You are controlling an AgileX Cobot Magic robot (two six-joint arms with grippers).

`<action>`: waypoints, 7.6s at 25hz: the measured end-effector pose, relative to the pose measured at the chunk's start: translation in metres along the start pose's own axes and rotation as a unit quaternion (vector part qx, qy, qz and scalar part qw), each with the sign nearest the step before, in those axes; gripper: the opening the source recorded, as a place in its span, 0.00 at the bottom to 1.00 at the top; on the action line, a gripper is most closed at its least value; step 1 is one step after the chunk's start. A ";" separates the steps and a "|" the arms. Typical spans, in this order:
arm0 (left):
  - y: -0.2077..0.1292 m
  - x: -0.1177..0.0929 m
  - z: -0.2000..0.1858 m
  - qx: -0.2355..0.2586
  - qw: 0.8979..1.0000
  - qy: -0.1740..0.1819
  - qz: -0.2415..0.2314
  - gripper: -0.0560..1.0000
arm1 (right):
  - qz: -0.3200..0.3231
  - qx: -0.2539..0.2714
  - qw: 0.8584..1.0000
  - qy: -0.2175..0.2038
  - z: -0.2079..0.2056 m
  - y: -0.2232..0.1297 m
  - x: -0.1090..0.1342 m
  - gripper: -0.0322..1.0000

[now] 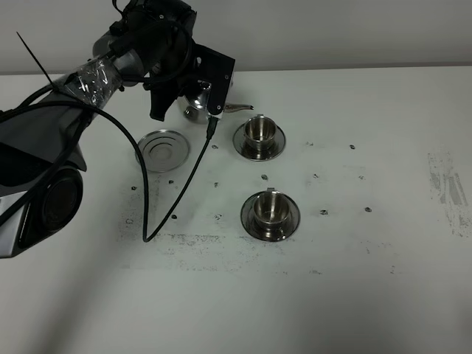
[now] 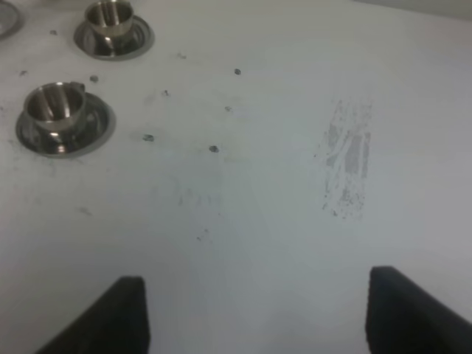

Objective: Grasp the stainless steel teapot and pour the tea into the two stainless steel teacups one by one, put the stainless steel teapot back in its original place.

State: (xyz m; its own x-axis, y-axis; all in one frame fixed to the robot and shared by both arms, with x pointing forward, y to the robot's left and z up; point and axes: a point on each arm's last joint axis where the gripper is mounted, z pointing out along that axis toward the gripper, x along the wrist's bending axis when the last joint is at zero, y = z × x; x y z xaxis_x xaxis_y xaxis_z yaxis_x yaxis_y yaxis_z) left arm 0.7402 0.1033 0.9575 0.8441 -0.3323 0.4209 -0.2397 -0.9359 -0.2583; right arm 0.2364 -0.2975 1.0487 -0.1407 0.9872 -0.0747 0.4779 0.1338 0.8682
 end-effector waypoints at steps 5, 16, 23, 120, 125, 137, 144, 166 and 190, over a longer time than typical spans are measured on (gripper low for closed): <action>0.000 0.002 0.000 -0.002 0.999 0.009 0.032 0.22 | 0.000 0.000 1.000 0.000 0.000 0.000 0.000 0.60; 0.004 0.005 -0.001 -0.005 0.998 0.031 0.057 0.22 | 0.000 0.000 1.000 0.000 0.000 0.000 0.000 0.60; 0.011 0.007 -0.004 -0.003 0.996 0.040 0.073 0.22 | 0.000 0.000 1.000 0.000 0.000 0.000 0.000 0.60; 0.031 0.013 -0.005 0.074 0.979 0.109 0.154 0.22 | 0.000 0.000 1.000 0.000 0.000 0.000 0.000 0.60; 0.031 0.014 -0.005 0.073 0.979 0.111 0.154 0.22 | 0.000 0.000 1.000 0.000 0.000 0.000 0.000 0.60; 0.032 0.015 -0.005 0.072 0.978 0.117 0.155 0.22 | 0.000 0.000 1.000 0.000 0.000 0.000 0.000 0.60; 0.033 0.015 -0.005 0.072 0.978 0.118 0.156 0.22 | 0.000 0.000 1.000 0.000 0.000 0.000 0.000 0.60; 0.037 0.015 -0.007 0.072 0.977 0.120 0.161 0.22 | 0.000 0.000 1.000 0.000 0.000 0.000 0.000 0.60; 0.038 0.008 -0.006 0.051 0.989 0.086 0.106 0.22 | 0.000 0.000 1.000 0.000 0.000 0.000 0.000 0.60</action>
State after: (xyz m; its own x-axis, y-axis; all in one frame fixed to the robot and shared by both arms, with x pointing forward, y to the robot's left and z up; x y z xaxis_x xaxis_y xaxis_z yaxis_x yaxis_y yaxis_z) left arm 0.7349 0.0642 0.9557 0.6840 -0.5438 0.4862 -0.3460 -0.8286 -0.4401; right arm 0.2364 -0.2975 1.0487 -0.1407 0.9872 -0.0747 0.4779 0.1338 0.8682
